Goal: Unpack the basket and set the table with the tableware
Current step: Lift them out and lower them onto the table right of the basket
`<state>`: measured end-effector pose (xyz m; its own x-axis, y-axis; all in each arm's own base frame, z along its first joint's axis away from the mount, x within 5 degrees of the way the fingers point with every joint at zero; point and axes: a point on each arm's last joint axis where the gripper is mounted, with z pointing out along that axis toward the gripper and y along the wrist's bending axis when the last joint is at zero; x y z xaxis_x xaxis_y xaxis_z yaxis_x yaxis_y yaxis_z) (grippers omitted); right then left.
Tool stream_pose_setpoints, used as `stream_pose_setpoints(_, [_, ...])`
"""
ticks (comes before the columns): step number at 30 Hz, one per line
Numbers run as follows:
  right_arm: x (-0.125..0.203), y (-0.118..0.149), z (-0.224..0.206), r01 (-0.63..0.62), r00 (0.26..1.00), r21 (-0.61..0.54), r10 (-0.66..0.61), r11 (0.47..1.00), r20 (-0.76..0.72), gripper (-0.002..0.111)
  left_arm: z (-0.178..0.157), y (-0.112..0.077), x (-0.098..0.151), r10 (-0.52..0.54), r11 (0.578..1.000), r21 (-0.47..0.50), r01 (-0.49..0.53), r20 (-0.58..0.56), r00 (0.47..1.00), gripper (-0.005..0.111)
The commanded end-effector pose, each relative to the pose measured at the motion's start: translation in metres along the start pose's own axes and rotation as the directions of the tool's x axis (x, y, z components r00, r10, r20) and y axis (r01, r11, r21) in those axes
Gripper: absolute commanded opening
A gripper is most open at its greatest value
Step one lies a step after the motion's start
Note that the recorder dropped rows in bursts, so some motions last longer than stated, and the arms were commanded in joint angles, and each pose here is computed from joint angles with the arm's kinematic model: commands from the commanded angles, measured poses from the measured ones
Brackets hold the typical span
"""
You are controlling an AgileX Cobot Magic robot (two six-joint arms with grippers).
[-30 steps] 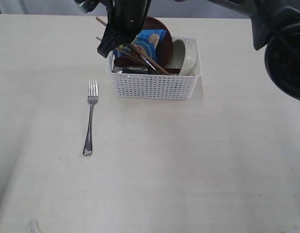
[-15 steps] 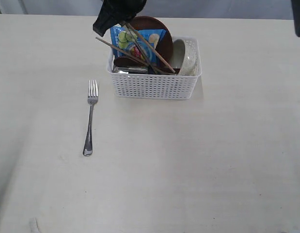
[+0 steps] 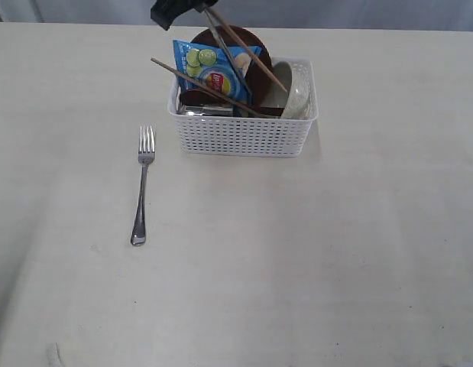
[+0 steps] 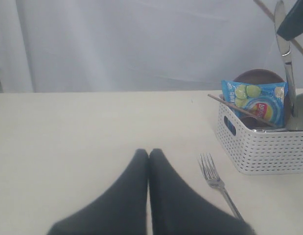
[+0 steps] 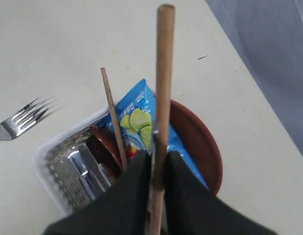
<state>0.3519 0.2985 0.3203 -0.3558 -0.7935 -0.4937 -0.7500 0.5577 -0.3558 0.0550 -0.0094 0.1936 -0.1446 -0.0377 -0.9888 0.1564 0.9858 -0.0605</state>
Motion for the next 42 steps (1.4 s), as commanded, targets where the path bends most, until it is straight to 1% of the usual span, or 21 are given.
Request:
stream_pose_setpoints(1, [-0.002,-0.010,-0.024,-0.016,0.999,0.033,0.014,0.999,0.041,0.000,0.000,0.000,0.000,-0.007,1.000,0.003,0.007,0.011,1.000,0.000])
stream_pose_setpoints(8, [-0.001,-0.018,-0.057,-0.049,0.997,0.067,0.044,0.997,0.070,0.000,0.000,0.000,0.000,-0.007,1.000,0.003,0.007,0.011,1.000,0.000])
stream_pose_setpoints(15, [0.006,-0.033,-0.085,-0.079,0.996,0.169,0.069,0.983,0.062,0.000,0.000,0.000,0.000,-0.007,1.000,0.003,0.007,0.011,1.000,0.000])
stream_pose_setpoints(18, [0.013,-0.041,-0.094,-0.106,0.994,0.198,0.101,0.974,0.036,0.000,0.000,0.000,0.000,-0.007,1.000,0.003,0.007,0.011,1.000,0.000])
stream_pose_setpoints(22, [0.029,-0.057,-0.097,-0.174,0.981,0.228,0.189,0.958,-0.045,0.000,0.000,0.000,0.000,-0.007,1.000,0.003,0.007,0.011,1.000,0.000])
stream_pose_setpoints(29, [0.055,-0.098,-0.093,-0.357,0.920,0.279,0.387,0.891,-0.058,0.000,0.000,0.000,0.000,-0.010,1.000,0.004,0.010,0.011,1.000,0.000])
stream_pose_setpoints(35, [0.081,-0.129,-0.085,-0.533,0.831,0.193,0.553,0.823,-0.062,0.000,0.000,0.000,0.000,-0.010,1.000,0.004,0.010,0.011,1.000,0.000])
stream_pose_setpoints(39, [0.103,-0.152,-0.071,-0.608,0.768,0.206,0.633,0.767,-0.094,0.000,0.000,0.000,0.000,-0.010,1.000,0.004,0.010,0.011,1.000,0.000])
stream_pose_setpoints(42, [0.127,-0.160,-0.052,-0.640,0.722,0.213,0.673,0.738,-0.164,0.000,0.000,0.000,0.000,-0.010,1.000,0.004,0.010,0.011,1.000,0.000])
